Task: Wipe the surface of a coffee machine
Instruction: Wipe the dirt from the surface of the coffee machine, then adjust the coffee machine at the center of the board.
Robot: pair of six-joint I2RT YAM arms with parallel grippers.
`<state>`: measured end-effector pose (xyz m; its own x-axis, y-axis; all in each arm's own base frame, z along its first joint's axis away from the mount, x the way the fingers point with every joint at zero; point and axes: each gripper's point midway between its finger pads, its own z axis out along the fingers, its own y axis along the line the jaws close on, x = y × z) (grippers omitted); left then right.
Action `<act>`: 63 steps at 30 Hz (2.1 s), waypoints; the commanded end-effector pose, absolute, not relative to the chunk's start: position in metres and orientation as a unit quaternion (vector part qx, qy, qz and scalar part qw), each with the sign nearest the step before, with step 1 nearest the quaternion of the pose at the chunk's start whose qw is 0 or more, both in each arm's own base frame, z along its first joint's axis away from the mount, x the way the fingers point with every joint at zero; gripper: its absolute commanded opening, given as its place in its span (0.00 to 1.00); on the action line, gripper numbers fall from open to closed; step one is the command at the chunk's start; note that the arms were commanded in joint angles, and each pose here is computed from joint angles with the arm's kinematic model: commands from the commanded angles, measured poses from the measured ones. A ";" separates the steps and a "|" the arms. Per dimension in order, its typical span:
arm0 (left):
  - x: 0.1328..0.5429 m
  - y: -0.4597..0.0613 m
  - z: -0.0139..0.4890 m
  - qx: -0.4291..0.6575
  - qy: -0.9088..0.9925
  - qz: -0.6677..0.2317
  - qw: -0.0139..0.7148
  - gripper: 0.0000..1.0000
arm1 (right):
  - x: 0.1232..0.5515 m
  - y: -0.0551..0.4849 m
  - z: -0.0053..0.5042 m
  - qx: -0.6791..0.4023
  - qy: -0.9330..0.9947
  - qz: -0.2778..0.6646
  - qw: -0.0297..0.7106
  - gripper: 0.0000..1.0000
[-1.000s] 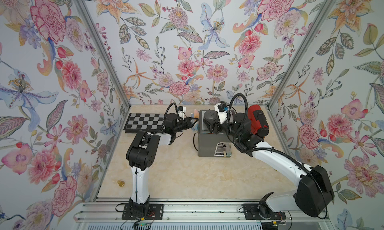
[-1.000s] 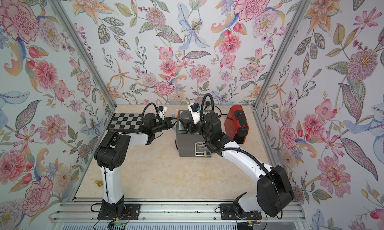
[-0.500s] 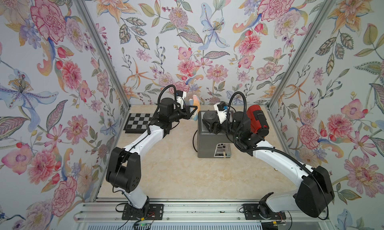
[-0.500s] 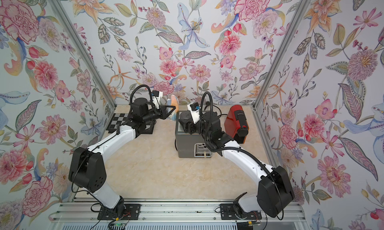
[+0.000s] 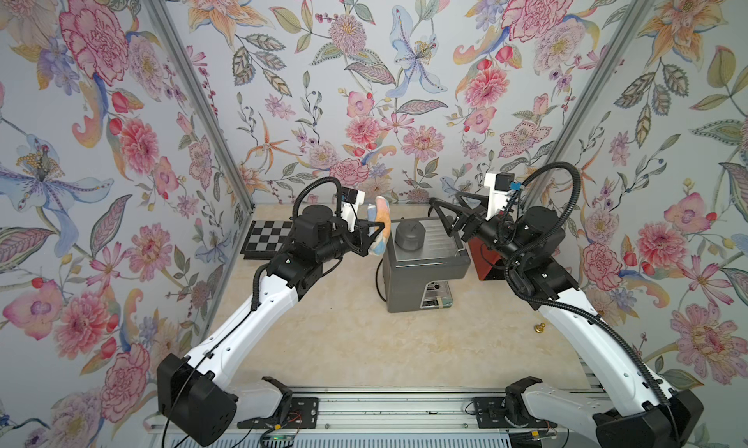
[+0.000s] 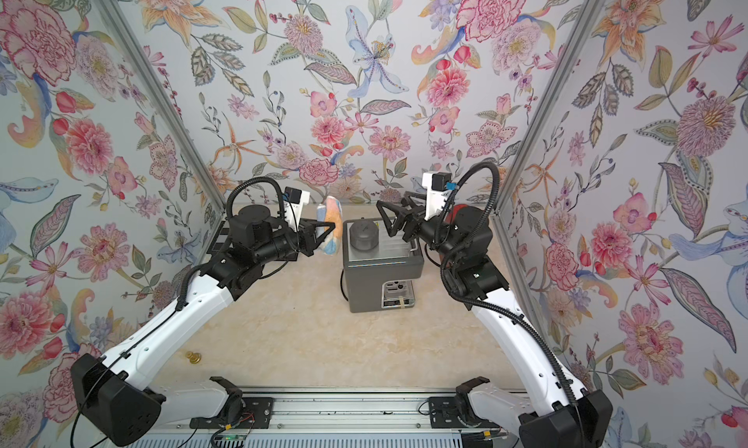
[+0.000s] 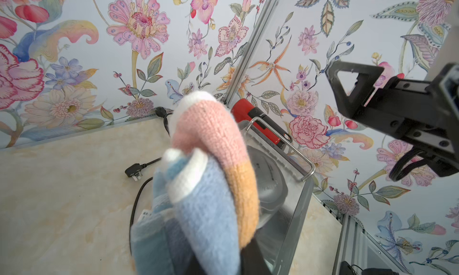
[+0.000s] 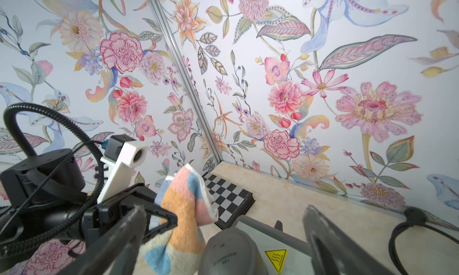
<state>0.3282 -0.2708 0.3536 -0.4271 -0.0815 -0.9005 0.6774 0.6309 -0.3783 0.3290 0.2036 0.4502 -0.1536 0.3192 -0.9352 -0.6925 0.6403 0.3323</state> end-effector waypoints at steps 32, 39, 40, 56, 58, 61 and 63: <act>0.231 -0.345 0.222 0.172 0.773 -0.386 0.473 0.00 | 0.492 0.188 0.333 -0.101 0.646 0.652 0.383 0.96; 0.254 -0.315 0.207 0.142 0.787 -0.366 0.476 0.00 | 0.467 0.204 0.322 -0.113 0.652 0.652 0.370 0.97; 0.259 -0.308 0.205 0.134 0.788 -0.364 0.478 0.00 | 0.463 0.207 0.320 -0.115 0.654 0.651 0.367 0.96; 0.334 -0.259 0.213 0.108 0.788 -0.330 0.508 0.00 | 0.400 0.254 0.285 -0.118 0.675 0.646 0.336 0.95; 0.333 -0.258 0.210 0.107 0.791 -0.328 0.506 0.00 | 0.395 0.259 0.282 -0.121 0.675 0.648 0.331 0.95; 0.338 -0.247 0.202 0.094 0.796 -0.319 0.505 0.00 | 0.386 0.273 0.279 -0.131 0.676 0.650 0.321 0.95; 0.344 -0.235 0.202 0.081 0.797 -0.313 0.510 0.00 | 0.380 0.284 0.276 -0.136 0.676 0.652 0.314 0.95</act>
<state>0.3164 -0.2526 0.1886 -0.5431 -0.1315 -0.8293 0.4978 0.7450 -0.4441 0.4353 0.2215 0.2941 -0.6496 0.4141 -0.6376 -0.5973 0.2409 0.7650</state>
